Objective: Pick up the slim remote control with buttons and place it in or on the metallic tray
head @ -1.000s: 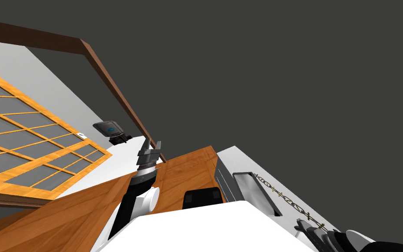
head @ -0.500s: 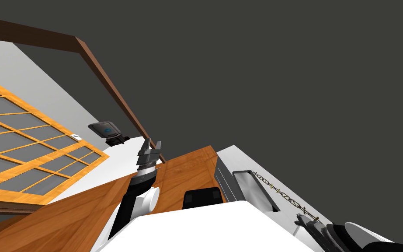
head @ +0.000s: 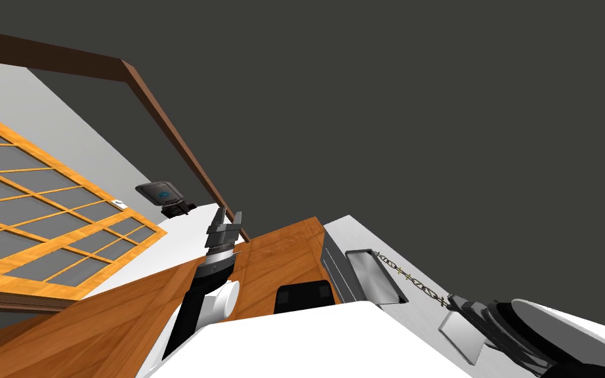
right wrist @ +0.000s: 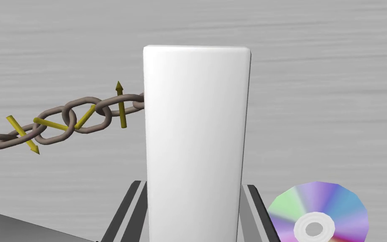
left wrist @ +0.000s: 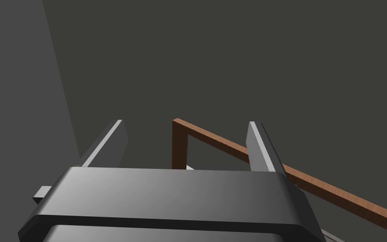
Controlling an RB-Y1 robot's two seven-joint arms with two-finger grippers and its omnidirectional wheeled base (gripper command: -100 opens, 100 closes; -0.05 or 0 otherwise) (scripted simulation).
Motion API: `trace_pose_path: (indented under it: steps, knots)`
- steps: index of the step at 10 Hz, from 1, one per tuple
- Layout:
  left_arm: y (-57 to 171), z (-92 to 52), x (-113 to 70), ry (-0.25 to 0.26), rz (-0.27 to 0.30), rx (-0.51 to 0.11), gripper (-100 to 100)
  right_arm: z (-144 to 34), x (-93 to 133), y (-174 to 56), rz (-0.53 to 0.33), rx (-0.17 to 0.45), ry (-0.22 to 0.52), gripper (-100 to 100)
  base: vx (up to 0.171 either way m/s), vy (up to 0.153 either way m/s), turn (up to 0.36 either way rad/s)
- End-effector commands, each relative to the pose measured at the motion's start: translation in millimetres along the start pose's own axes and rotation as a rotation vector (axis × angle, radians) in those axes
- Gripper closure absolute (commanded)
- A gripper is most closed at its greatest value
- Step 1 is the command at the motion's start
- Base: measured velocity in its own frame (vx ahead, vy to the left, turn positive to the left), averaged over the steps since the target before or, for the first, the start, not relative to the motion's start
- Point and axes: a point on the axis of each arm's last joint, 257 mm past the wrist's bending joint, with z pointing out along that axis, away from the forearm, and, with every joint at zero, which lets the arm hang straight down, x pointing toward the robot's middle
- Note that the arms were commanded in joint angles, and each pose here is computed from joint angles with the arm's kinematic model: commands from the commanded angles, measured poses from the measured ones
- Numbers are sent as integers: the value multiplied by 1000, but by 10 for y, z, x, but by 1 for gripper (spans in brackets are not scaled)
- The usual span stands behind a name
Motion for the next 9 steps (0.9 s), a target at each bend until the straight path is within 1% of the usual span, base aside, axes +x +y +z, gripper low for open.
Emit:
trace_pose_path:
  steps: [1, 4, 9]
  knots:
    - [0, 0, 0, 0, 0, 0, 0, -71, 105, -59, -29, -18, 14, 100, -25, 16, 6]
    - [0, 0, 0, 0, 0, 0, 0, -135, 141, -40, -62, -65, 9, 100, 9, 24, 23]
    - [0, 0, 0, 0, 0, 0, 0, -164, 32, 103, -92, -153, -32, 100, 30, 31, 34]
